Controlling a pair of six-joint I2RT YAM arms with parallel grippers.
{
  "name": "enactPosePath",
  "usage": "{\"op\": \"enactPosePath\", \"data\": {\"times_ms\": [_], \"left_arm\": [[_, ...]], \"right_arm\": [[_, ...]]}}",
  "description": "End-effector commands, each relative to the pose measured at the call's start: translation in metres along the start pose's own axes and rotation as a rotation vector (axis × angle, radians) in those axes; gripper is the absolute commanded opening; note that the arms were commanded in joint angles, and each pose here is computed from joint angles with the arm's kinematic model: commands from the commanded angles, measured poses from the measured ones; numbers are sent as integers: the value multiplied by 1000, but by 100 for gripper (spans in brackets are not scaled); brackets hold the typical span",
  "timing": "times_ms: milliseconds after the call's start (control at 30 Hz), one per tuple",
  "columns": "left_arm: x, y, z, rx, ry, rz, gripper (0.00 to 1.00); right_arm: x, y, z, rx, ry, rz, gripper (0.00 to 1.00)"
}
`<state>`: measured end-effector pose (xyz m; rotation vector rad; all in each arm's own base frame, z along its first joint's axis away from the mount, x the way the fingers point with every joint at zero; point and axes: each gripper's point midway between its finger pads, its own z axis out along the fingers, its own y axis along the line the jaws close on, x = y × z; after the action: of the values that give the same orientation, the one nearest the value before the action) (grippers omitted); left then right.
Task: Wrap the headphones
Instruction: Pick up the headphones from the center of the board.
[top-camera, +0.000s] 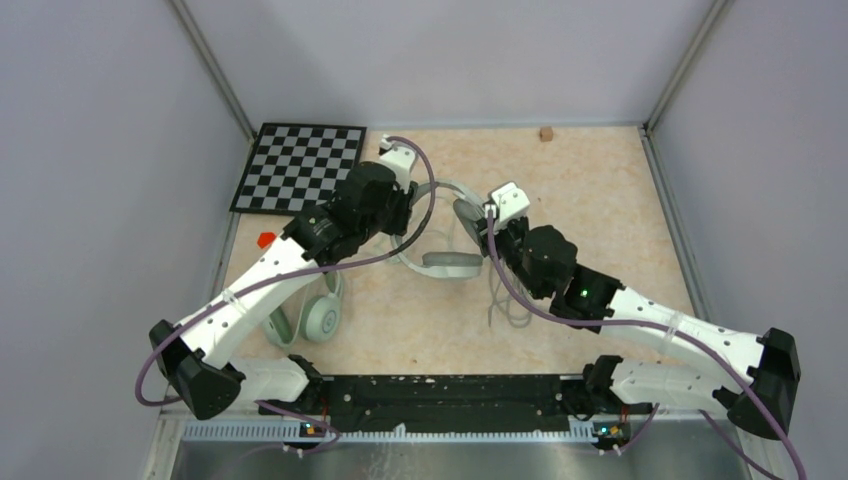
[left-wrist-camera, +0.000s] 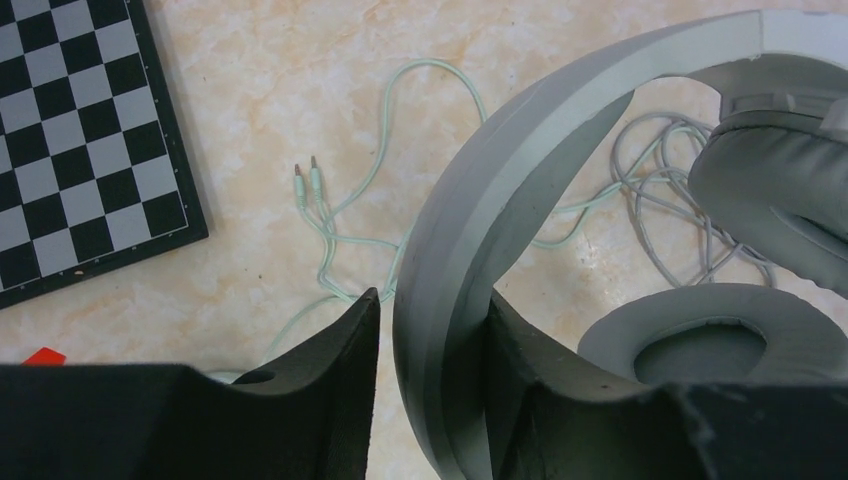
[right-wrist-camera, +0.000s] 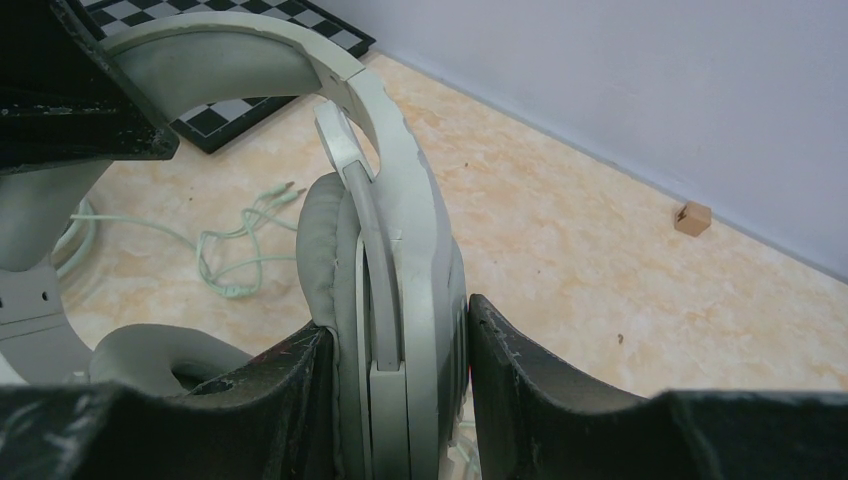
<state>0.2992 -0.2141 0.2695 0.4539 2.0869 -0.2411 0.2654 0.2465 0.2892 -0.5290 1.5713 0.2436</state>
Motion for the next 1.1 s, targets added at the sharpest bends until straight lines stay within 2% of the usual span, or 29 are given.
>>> {"op": "enactPosePath", "data": {"times_ms": [0,67,100,267,333,367,433,500,533,700,900,1067], "left_arm": [[-16,-3,-7,20,-64,-46,46],[-15,-5,-8,37,-64,-47,55],[-14,-5,-8,40,-65,-43,54],[-13,-4,-6,36,-65,-40,30],[-16,-4,-8,39,-78,-44,14],[-19,-4,-10,40,-92,-46,7],[-29,-1,-14,40,-121,-49,0],[-38,6,-18,26,-132,-48,0],[-43,9,-20,17,-134,-49,0],[-85,17,-39,3,-215,-54,0],[-120,28,-73,-25,-326,-49,0],[-141,25,-102,24,-405,-101,0]], "right_arm": [[-63,-11,-9,33,-179,141,1],[-63,-10,-8,35,-181,146,0],[-63,-10,-8,35,-182,148,0],[-63,-11,-8,44,-186,168,0],[-62,-10,-8,36,-185,172,1],[-61,-8,-8,25,-182,171,11],[-54,1,-9,-26,-153,141,38],[-47,5,-15,-69,-93,122,64],[-46,6,-21,-90,-69,125,69],[-45,24,-64,-307,-103,141,78],[-45,30,-107,-450,-178,185,79],[-41,59,-117,-623,-262,122,78]]}}
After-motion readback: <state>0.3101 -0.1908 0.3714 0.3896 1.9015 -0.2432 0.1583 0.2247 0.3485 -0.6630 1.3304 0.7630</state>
